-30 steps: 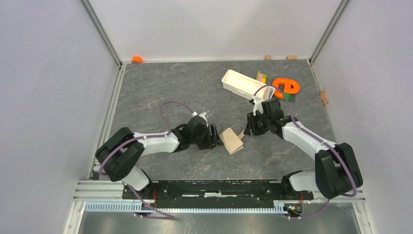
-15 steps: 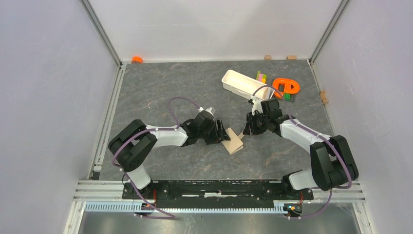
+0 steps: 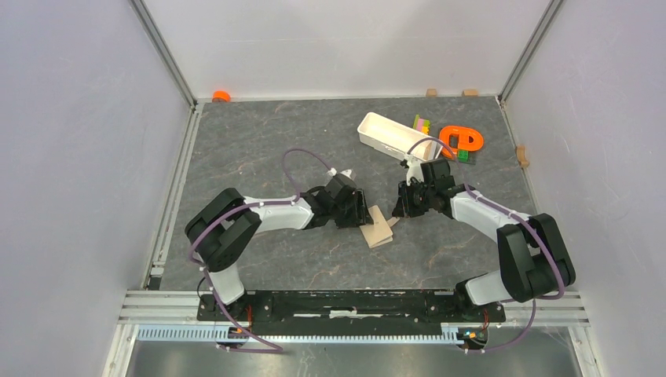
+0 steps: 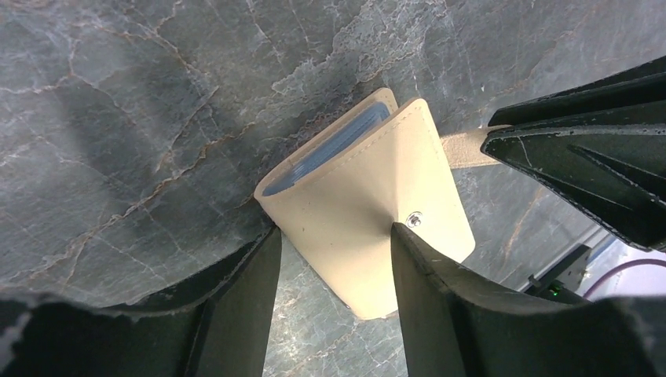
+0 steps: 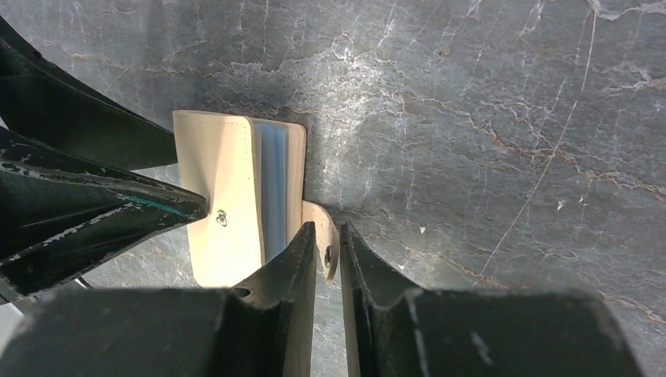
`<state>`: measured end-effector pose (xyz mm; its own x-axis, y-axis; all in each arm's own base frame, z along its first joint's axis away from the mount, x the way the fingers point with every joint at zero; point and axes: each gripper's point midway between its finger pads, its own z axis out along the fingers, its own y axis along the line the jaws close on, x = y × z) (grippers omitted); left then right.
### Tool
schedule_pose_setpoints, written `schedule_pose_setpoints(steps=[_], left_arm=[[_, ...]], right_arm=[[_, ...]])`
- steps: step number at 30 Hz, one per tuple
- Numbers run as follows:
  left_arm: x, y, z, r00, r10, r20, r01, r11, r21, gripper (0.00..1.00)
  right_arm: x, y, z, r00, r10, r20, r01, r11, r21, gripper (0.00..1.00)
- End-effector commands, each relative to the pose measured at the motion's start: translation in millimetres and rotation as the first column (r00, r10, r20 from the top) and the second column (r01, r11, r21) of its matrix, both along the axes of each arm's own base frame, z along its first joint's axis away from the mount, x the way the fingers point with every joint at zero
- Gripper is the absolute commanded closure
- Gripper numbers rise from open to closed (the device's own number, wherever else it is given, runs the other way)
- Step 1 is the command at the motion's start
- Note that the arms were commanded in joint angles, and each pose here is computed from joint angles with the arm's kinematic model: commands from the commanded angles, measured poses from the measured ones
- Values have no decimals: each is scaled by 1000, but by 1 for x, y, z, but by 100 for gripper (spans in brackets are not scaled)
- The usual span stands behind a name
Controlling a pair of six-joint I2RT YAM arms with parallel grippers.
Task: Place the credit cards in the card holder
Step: Close the card holder at the center of the board.
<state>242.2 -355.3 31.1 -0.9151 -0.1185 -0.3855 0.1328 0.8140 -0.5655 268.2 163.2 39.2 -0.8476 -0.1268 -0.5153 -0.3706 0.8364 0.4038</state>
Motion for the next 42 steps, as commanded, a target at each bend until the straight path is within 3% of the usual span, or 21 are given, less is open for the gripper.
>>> schedule_pose_setpoints(steps=[1, 16, 24, 31, 42], left_arm=[[-4, 22, -27, 1000, -30, 7, 28, 982, 189, 39], [-6, 24, -35, 996, -88, 24, 76, 941, 329, 41], [-9, 26, -40, 995, -97, 16, 85, 931, 356, 43], [-14, 27, -45, 995, -97, 4, 89, 928, 363, 47], [-18, 22, -48, 996, -92, 2, 87, 942, 325, 50]], right_arm=[[17, 3, 20, 997, 6, 73, -7, 1000, 17, 77], [8, -8, 22, 998, -14, 63, 16, 1000, -23, 83], [4, -5, 21, 999, -6, 46, 7, 1000, -6, 97], [-8, 14, 22, 1000, -17, 26, 13, 990, 137, 100], [-14, 32, 18, 995, -92, 25, 83, 965, 247, 100]])
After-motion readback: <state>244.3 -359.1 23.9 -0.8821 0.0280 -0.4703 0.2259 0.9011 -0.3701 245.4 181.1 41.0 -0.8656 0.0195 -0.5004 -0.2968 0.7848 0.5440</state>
